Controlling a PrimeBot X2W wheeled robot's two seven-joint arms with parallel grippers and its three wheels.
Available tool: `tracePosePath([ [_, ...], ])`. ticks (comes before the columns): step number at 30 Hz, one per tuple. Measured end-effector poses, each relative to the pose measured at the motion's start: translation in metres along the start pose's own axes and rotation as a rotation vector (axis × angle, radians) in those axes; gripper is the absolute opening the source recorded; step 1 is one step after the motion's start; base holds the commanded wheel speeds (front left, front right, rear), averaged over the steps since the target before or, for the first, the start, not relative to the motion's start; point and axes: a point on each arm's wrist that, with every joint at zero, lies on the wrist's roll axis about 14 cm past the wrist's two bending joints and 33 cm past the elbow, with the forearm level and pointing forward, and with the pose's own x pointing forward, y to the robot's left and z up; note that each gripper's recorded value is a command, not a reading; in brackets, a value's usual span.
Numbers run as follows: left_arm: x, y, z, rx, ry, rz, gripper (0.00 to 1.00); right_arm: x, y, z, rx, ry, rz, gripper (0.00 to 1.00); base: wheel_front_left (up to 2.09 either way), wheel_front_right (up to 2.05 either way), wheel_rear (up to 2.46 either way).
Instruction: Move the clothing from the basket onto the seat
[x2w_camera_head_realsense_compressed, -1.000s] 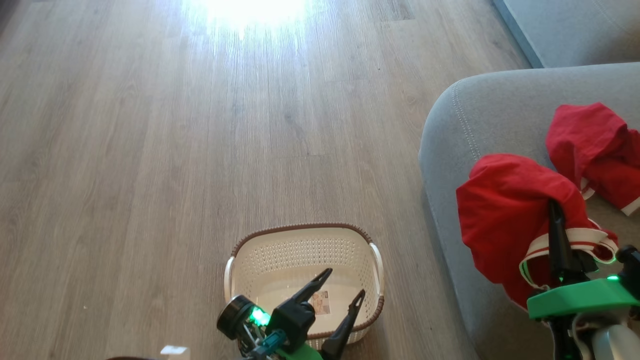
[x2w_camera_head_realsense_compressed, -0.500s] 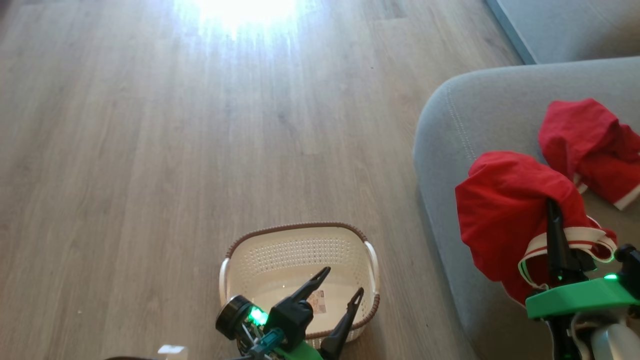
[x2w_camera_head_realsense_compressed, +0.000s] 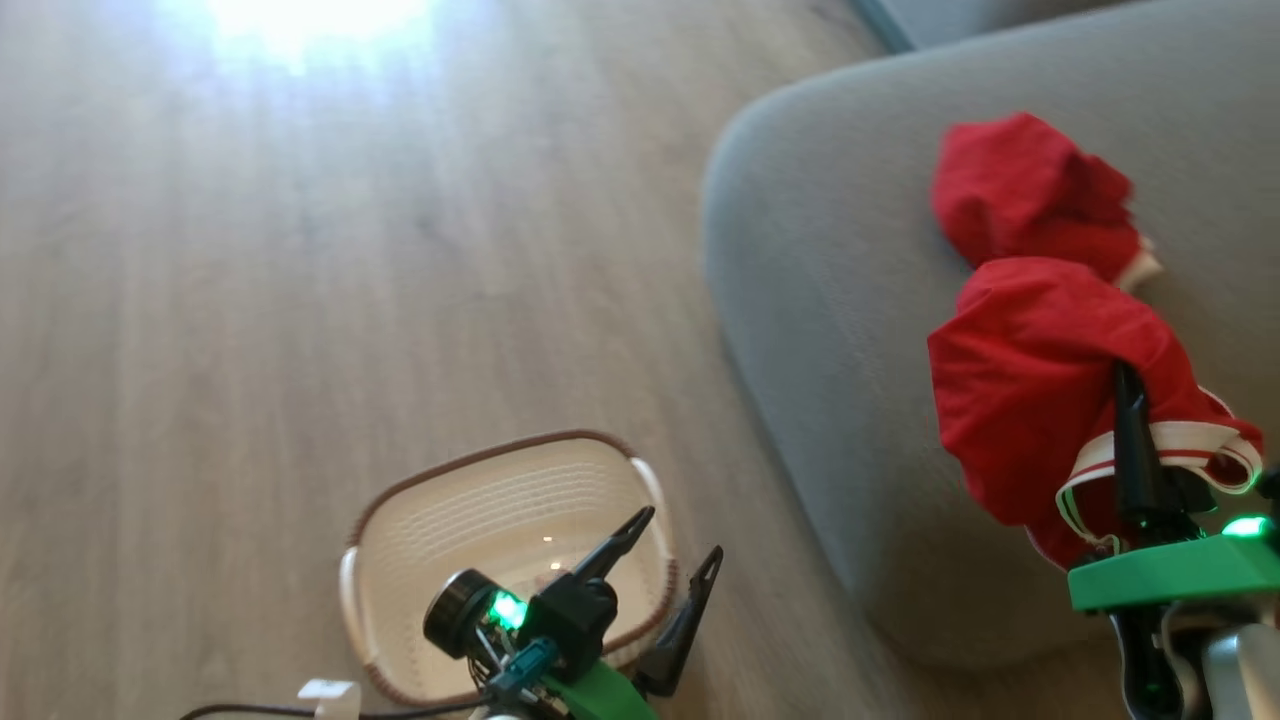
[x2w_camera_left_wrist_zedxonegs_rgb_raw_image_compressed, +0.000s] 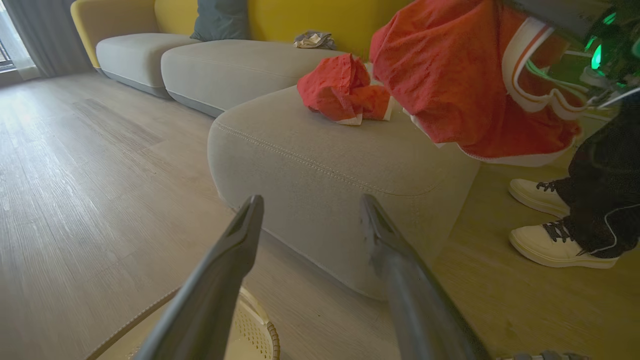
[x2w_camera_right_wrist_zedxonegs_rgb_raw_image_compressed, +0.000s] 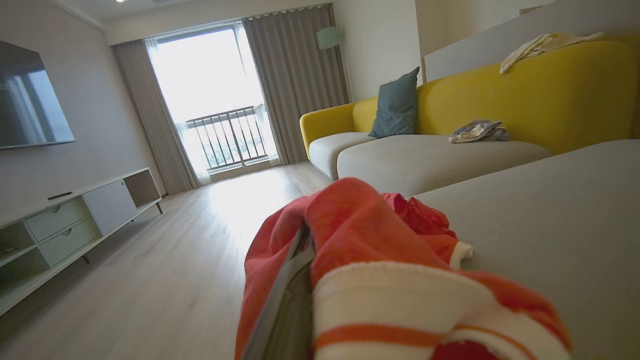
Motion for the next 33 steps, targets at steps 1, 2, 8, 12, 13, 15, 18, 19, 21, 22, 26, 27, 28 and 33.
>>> tracePosePath([
  [1,0.004,-0.004,0.0,-0.002,0.0,-0.019,1.0,-0.003,-0.006,0.002,-0.007,-0.001,-0.017,0.0,0.0,0.0,0.0],
  [2,0.008,-0.008,0.0,-0.003,-0.001,-0.04,1.0,-0.007,-0.012,0.003,-0.014,-0.002,-0.035,0.0,0.0,0.0,0.0],
  [8,0.028,-0.032,0.006,-0.008,-0.025,-0.145,1.0,-0.022,-0.038,0.016,-0.044,-0.025,-0.121,0.0,0.0,0.0,0.0],
  [12,0.037,-0.053,0.004,-0.02,-0.022,-0.224,1.0,-0.037,-0.059,0.024,-0.066,-0.034,-0.194,0.0,0.0,0.0,0.0],
  [13,0.039,-0.056,0.003,-0.024,-0.02,-0.24,1.0,-0.04,-0.064,0.026,-0.073,-0.035,-0.21,0.0,0.0,0.0,0.0],
  [15,0.042,-0.062,0.001,-0.037,-0.017,-0.271,1.0,-0.043,-0.069,0.028,-0.079,-0.038,-0.235,0.0,0.0,0.0,0.0],
  [18,0.048,-0.067,0.001,-0.047,-0.02,-0.296,1.0,-0.044,-0.073,0.03,-0.077,-0.049,-0.263,0.0,0.0,0.0,0.0],
  [19,0.05,-0.067,0.002,-0.047,-0.024,-0.299,1.0,-0.045,-0.074,0.032,-0.079,-0.052,-0.267,0.0,0.0,0.0,0.0],
  [21,0.052,-0.068,0.003,-0.048,-0.025,-0.312,1.0,-0.045,-0.076,0.033,-0.085,-0.054,-0.276,0.0,0.0,0.0,0.0],
  [22,0.053,-0.069,0.002,-0.048,-0.025,-0.317,1.0,-0.045,-0.076,0.033,-0.085,-0.055,-0.277,0.0,0.0,0.0,0.0],
  [26,0.053,-0.069,0.0,-0.049,-0.019,-0.319,1.0,-0.045,-0.076,0.034,-0.082,-0.061,-0.284,0.0,0.0,0.0,0.0],
  [27,0.053,-0.069,0.0,-0.049,-0.018,-0.321,1.0,-0.046,-0.077,0.035,-0.083,-0.063,-0.286,0.0,0.0,0.0,0.0],
  [28,0.053,-0.069,0.0,-0.049,-0.017,-0.323,1.0,-0.046,-0.077,0.035,-0.083,-0.064,-0.288,0.0,0.0,0.0,0.0],
  [33,0.054,-0.069,-0.002,-0.055,-0.015,-0.324,1.0,-0.045,-0.079,0.036,-0.086,-0.064,-0.295,0.0,0.0,0.0,0.0],
])
